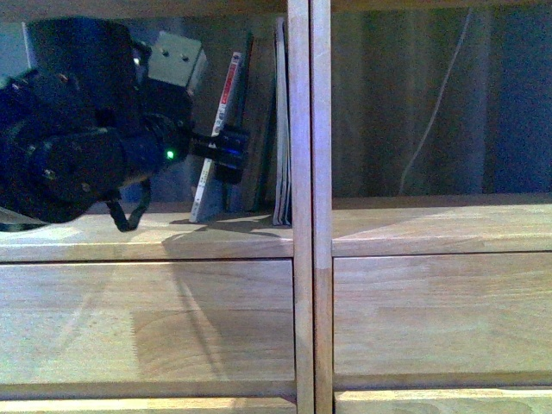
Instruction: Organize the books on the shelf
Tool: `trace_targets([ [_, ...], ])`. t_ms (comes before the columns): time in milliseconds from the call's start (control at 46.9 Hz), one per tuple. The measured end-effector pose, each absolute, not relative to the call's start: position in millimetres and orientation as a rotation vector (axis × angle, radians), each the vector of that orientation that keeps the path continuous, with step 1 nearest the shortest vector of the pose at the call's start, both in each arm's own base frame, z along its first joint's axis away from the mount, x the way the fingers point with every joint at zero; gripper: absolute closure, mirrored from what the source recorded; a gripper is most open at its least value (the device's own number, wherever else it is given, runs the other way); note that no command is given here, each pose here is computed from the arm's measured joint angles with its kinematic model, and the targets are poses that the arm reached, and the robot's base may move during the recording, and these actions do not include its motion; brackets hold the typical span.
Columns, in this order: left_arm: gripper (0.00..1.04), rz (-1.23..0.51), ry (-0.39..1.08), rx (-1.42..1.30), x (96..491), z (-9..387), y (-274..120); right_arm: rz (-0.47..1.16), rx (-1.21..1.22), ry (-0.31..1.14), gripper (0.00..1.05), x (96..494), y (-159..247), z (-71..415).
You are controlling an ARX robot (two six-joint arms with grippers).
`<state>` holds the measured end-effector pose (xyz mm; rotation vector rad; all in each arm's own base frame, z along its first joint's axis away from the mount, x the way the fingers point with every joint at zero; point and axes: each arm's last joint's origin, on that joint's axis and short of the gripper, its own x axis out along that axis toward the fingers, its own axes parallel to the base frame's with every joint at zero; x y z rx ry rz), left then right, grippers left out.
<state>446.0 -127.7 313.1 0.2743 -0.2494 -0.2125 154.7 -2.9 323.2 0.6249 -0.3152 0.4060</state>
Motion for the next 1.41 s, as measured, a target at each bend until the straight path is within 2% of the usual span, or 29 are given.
trace_targets([
  [192,0.07,-0.248,-0.29,0.214,402.2,331.6,-116.5,0.406,0.625,-0.315,0.07,154.7,-2.9,323.2],
  [256,0.07,-0.295,-0.295,0.188,376.1,332.6,-111.4,0.406,0.625,-0.315,0.07,154.7,-2.9,323.2],
  [447,0.07,-0.461,-0.271,0.126,281.7,317.0,-90.6,0.406,0.625,-0.316,0.07,154.7,-3.0,323.2],
  [597,0.07,-0.528,-0.162,0.035,200.1,287.6,-57.5,0.406,0.625,-0.316,0.07,154.7,-2.9,323.2],
  [767,0.07,-0.529,-0.188,0.007,186.6,289.5,-53.3,0.405,0.625,-0.316,0.07,154.7,-3.0,323.2],
  [788,0.09,-0.494,-0.172,0.005,186.7,288.5,-53.5,0.405,0.625,-0.315,0.07,154.7,-3.0,323.2],
  [874,0.28,-0.132,-0.019,-0.001,179.2,272.3,-45.9,0.382,0.611,-0.316,0.08,154.8,-2.8,323.1],
  [916,0.37,-0.035,-0.005,0.001,174.9,262.5,-39.4,0.225,0.551,-0.252,0.16,154.1,-0.7,324.6],
  [1023,0.51,-0.006,0.004,0.003,168.0,249.2,-32.2,0.036,0.359,-0.097,0.28,148.9,-0.8,309.7],
  [1108,0.67,-0.014,0.003,0.003,160.9,237.5,-27.1,0.004,0.155,-0.006,0.44,144.0,-0.5,281.5],
  [1278,1.02,-0.008,0.008,0.003,147.5,214.5,-16.8,0.0,0.033,0.007,0.79,134.6,-0.3,244.6],
  [1406,1.02,-0.011,-0.001,0.002,139.5,204.0,-12.1,-0.001,0.012,0.009,1.02,128.4,-0.4,224.7],
])
